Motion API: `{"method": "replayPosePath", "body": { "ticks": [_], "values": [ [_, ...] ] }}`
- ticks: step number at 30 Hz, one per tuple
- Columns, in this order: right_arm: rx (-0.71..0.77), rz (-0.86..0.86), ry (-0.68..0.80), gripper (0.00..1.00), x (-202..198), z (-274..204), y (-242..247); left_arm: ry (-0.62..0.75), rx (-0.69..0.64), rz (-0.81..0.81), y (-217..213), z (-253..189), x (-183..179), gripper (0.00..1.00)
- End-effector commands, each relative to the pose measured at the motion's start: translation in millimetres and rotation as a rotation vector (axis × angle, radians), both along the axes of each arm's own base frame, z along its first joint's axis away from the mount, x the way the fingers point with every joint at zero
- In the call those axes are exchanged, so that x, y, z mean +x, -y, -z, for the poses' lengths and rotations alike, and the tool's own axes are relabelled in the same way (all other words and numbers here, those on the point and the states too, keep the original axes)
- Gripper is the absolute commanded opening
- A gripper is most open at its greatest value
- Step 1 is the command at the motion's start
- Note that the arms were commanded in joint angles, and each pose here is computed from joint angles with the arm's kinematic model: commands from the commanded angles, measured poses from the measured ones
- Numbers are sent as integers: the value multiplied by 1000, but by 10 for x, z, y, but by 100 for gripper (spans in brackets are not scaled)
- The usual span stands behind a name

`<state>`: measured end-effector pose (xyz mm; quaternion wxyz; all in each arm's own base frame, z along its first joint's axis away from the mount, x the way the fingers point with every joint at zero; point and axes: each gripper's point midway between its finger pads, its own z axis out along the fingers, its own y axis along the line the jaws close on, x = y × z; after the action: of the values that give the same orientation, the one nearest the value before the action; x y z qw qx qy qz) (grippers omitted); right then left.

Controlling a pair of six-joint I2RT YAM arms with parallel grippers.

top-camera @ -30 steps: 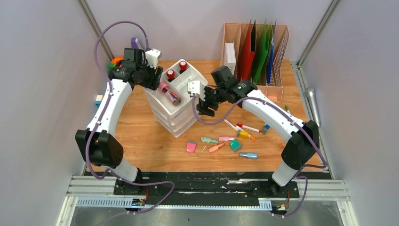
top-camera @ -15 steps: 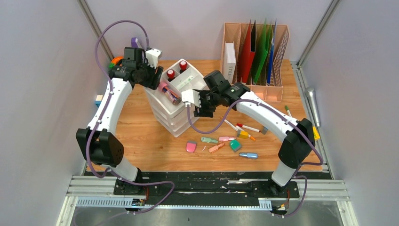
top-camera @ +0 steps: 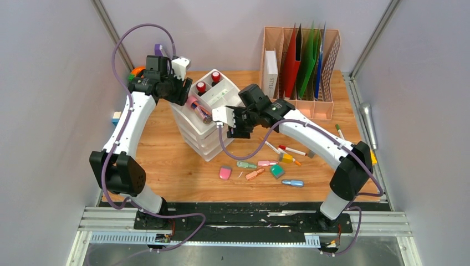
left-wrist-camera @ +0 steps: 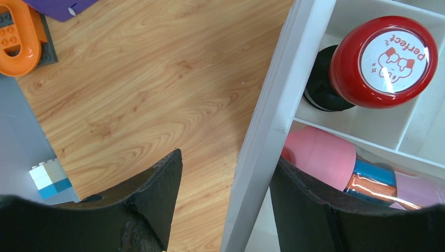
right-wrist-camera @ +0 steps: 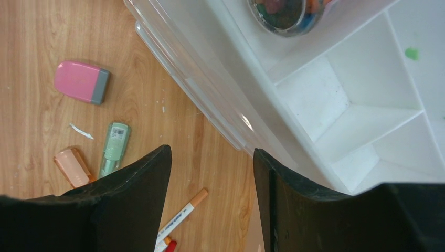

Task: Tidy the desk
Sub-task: Open the drawer in the storage box.

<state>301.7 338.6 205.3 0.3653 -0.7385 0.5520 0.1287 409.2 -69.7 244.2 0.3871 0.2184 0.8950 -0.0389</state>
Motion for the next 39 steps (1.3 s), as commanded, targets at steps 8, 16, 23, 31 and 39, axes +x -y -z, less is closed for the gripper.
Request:
{"method": "replayPosePath", "body": {
  "ticks": [8, 16, 23, 31, 39],
  "values": [
    [382, 201, -478, 64, -426, -187, -55, 27, -29, -48, -22, -19, -25, 64],
    [483, 309, -588, 63, -44, -202, -80, 29, -36, -117, -103, -6, -187, 64],
    [533, 345, -613, 63, 355, -291, -163, -5, -47, -135, -117, 73, -362, 65],
    [595, 440, -607, 63, 897, -418, -62, -25, -102, -124, -36, 61, -499, 66],
    [642, 491, -777, 67, 870, -422, 50, -32, -200, -173, 62, -22, -493, 71]
  ]
}}
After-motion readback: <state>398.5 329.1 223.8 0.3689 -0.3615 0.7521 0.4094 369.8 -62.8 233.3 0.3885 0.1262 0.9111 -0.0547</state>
